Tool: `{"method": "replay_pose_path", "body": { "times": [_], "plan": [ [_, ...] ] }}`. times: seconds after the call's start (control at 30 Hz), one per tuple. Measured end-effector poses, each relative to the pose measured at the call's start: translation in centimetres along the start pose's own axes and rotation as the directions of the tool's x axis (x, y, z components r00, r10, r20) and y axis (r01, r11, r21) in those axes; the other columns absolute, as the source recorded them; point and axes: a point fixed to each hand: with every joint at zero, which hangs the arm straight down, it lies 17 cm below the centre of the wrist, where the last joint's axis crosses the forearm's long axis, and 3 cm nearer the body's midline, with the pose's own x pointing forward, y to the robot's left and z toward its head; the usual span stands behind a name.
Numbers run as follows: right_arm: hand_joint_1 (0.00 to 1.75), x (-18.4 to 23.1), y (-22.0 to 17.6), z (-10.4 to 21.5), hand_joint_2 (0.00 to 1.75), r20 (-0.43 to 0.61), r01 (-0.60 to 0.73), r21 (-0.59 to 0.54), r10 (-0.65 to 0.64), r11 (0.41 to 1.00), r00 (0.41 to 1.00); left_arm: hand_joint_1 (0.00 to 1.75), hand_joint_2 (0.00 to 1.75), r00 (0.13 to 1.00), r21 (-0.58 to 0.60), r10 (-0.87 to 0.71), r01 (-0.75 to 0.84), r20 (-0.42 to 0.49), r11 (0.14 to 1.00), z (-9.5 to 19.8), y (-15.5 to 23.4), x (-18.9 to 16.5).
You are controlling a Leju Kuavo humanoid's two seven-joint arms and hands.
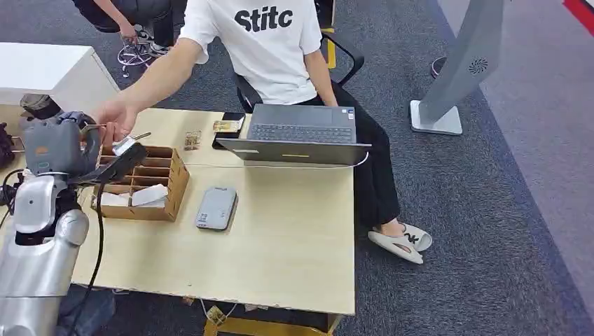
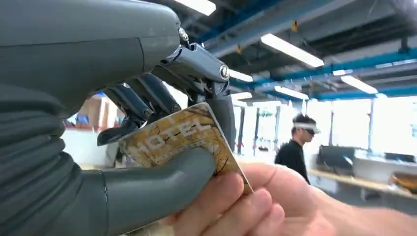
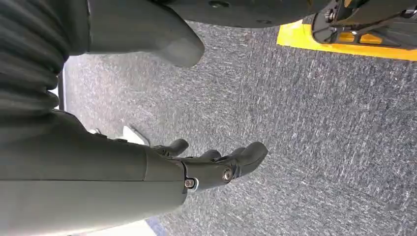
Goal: Pass the card to the sensor for recognition and then transmit it.
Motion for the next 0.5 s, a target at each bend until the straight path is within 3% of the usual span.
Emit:
{"method": "replay_pose_path", "body": {
  "times": [0.13, 0.17, 0.2, 0.27, 0.3, 0.5],
  "plan": [
    [0.0, 0.1, -0.1, 0.0, 1.75, 0.0, -0.014, -0.002, 0.014, 1.0, 1.0, 1.75, 1.75, 0.999, 0.007, -0.025, 0.025, -0.034, 1.0, -1.6, 0.0, -0.9],
    [0.0, 0.1, -0.1, 0.0, 1.75, 0.0, -0.016, -0.003, 0.016, 1.0, 1.0, 1.43, 1.75, 0.999, 0.01, -0.025, 0.025, -0.039, 1.0, -2.0, 0.0, -1.0],
    [0.0, 0.1, -0.1, 0.0, 1.75, 0.0, -0.017, -0.003, 0.017, 1.0, 1.0, 0.07, 1.75, 0.999, 0.018, -0.022, 0.023, -0.044, 1.0, -2.3, 0.1, -1.1],
    [0.0, 0.1, -0.1, 0.0, 1.75, 0.0, -0.019, -0.003, 0.019, 1.0, 1.0, 0.0, 1.75, 0.999, 0.049, -0.015, 0.017, -0.047, 0.999, -2.6, 0.6, -1.1],
    [0.0, 0.1, -0.1, 0.0, 1.75, 0.0, -0.023, -0.003, 0.023, 1.0, 1.0, 0.0, 0.0, 0.999, 0.091, -0.006, 0.01, -0.044, 0.996, -2.7, 1.4, -0.9],
    [0.0, 0.2, -0.1, 0.0, 1.75, 0.001, -0.03, -0.003, 0.03, 1.0, 1.0, 0.0, 0.0, 0.994, 0.158, 0.109, -0.11, 0.014, 0.981, -2.0, 2.1, 0.6]
  ]
}}
